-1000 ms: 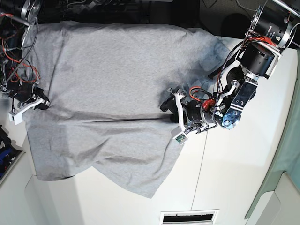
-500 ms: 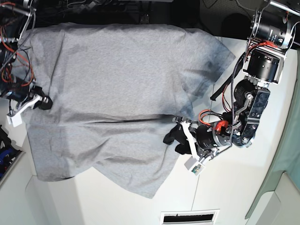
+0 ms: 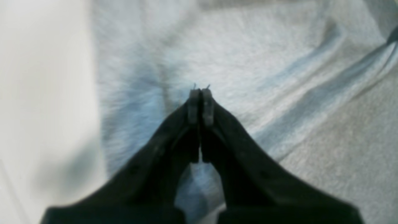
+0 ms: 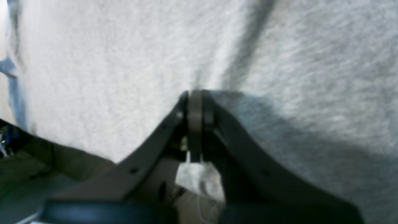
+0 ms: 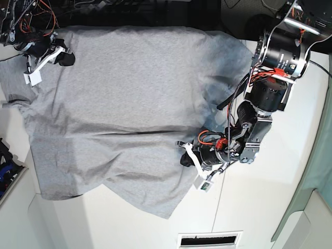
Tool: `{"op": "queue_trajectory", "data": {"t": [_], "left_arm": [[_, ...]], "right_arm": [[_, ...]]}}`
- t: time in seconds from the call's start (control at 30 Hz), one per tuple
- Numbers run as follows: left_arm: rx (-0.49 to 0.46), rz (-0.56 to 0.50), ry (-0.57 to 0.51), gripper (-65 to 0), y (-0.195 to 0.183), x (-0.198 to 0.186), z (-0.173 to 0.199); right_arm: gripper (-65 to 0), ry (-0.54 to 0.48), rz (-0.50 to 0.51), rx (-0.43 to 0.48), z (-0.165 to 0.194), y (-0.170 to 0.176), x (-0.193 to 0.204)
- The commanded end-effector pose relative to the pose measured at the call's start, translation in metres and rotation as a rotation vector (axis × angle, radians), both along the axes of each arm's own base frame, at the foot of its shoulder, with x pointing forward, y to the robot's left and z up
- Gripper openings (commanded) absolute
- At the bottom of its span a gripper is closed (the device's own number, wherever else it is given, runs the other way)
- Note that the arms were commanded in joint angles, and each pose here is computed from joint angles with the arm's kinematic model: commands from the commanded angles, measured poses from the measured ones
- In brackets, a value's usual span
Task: Layout the t-shirt on the table in an organized manner, then fold the t-shirt properly
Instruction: 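Pull the gripped fabric toward the shirt middle with the left gripper, then drag the shirt side away from the right gripper with the left gripper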
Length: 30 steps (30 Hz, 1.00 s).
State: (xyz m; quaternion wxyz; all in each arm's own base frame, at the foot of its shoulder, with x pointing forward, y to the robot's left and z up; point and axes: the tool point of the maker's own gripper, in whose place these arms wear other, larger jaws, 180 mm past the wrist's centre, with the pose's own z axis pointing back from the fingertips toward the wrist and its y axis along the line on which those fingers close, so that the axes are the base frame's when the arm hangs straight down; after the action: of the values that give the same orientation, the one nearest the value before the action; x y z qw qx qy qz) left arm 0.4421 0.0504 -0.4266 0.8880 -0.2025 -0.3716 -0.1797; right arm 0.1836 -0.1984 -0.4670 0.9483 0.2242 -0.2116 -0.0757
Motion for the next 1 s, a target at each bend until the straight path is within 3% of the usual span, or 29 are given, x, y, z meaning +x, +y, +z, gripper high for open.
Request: {"op": "queue_trajectory", "data": {"t": [0.0, 0.17, 0.27, 0.5, 0.7, 0.97], "left_arm": [[-0.023, 0.009, -0.068, -65.0, -0.002, 0.019, 0.020], [0.056, 0.054, -0.042, -65.0, 0.011, 0.014, -0.004], [0.149, 0.141, -0.037, -65.0, 0.047, 0.017, -0.015], [0.246, 0.190, 0.048, -65.0, 0.118, -0.002, -0.030], [0.177, 0.101, 0.229, -65.0, 0.121, -0.062, -0.067], [0.097, 0.125, 0.416, -65.0, 0.117, -0.135, -0.109]], "right_arm": [[-65.0, -0.010, 0.001, -0.025, 0.001, -0.003, 0.001], [-65.0, 0.018, 0.024, -0.108, -0.007, -0.012, -0.004], [-65.0, 0.034, 0.025, -0.157, -0.009, -0.027, -0.006], [-65.0, 0.056, 0.004, -0.222, -0.012, -0.065, -0.008], [-65.0, 0.067, -0.018, -0.223, -0.015, -0.079, 0.003], [-65.0, 0.044, -0.094, -0.151, -0.018, -0.085, 0.063]]}}
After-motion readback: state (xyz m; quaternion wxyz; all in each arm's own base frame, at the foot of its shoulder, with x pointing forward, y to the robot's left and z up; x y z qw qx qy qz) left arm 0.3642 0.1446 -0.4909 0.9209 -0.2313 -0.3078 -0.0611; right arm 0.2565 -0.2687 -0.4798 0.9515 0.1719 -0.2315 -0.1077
